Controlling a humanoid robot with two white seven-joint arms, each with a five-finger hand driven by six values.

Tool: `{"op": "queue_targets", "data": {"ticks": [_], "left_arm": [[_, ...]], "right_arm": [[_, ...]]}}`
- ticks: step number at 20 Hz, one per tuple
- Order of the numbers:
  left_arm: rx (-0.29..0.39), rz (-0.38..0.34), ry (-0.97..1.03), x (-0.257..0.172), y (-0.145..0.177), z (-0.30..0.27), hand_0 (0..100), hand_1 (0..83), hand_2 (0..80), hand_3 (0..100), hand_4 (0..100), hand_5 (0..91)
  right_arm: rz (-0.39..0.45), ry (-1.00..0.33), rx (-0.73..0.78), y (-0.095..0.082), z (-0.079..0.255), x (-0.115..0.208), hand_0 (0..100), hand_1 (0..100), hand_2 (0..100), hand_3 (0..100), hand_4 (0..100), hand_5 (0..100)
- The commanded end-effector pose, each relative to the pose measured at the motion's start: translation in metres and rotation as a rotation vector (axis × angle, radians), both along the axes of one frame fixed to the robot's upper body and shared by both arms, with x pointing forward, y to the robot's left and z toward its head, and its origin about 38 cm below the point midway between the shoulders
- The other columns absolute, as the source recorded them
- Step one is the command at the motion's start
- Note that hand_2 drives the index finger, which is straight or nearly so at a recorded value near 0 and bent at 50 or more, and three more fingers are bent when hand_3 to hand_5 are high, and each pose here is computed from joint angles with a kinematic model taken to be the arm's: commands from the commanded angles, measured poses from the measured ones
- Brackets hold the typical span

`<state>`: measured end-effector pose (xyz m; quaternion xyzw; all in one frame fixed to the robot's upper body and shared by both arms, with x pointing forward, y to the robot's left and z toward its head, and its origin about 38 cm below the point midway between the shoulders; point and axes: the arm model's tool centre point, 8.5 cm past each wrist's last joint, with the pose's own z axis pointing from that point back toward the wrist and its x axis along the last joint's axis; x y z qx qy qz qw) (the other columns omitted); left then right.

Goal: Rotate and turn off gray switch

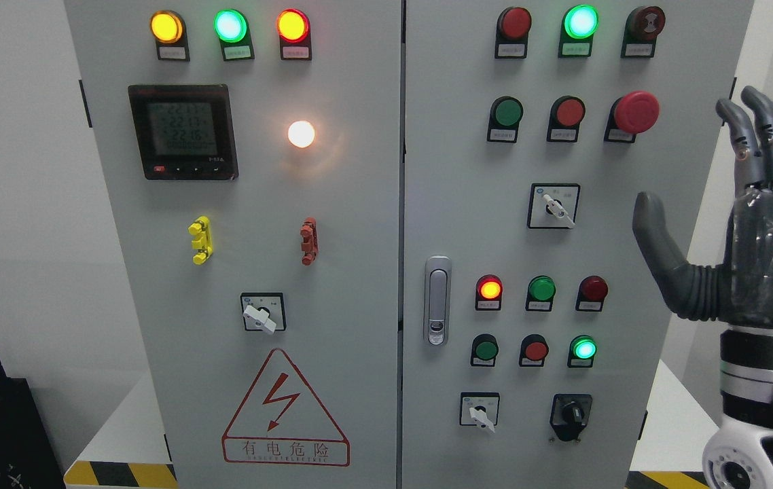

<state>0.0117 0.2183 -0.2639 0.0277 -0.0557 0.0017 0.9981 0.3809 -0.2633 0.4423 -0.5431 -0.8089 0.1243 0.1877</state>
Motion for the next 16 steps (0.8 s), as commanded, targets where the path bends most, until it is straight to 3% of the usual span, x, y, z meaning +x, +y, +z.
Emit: {"op": "queue_targets", "data": {"ticks": [1, 10, 11, 12, 13, 15, 16], "left_arm": [[-0.001, 0.027, -0.034, 0.0143, 0.0001, 0.0001, 12, 38.9, 0.0, 0, 0, 0.0], [-0.001, 0.027, -0.034, 0.0143, 0.0001, 0.0001, 12, 38.9, 0.0, 0, 0, 0.0], [0.002, 0.027, -0.034, 0.0143, 0.0012, 0.0001, 12, 38.9, 0.0, 0, 0, 0.0], [-0.001, 0.027, -0.034, 0.0143, 0.0001, 0.0001, 12, 38.9, 0.0, 0, 0, 0.0], [-0.001, 0.027, -0.033, 0.0142, 0.0001, 0.0001, 12, 38.9, 0.0, 0, 0, 0.0], [-0.001, 0.027, -0.034, 0.0143, 0.0001, 0.0001, 12, 38.9, 0.0, 0, 0, 0.0], [0.001, 0.027, -0.034, 0.0143, 0.0011, 0.0001, 12, 38.9, 0.0, 0, 0, 0.0]], "right_arm": [[0.015, 0.001, 0.021, 0.0042, -0.0014, 0.0008, 38, 16, 0, 0, 0, 0], [0.022, -0.022, 0.029, 0.0073, 0.0026, -0.0027, 38, 16, 0, 0, 0, 0], [0.021, -0.03, 0.032, 0.007, 0.0029, -0.0034, 38, 16, 0, 6, 5, 4], [0.019, -0.036, 0.034, 0.0068, 0.0031, -0.0038, 38, 16, 0, 15, 16, 14], [0.02, -0.036, 0.035, 0.0071, 0.0031, -0.0038, 38, 16, 0, 19, 19, 17], [0.021, -0.033, 0.037, 0.0072, 0.0018, -0.0035, 39, 19, 0, 38, 31, 32], [0.025, -0.032, 0.039, 0.0085, 0.0016, -0.0034, 39, 20, 1, 40, 33, 36]]}}
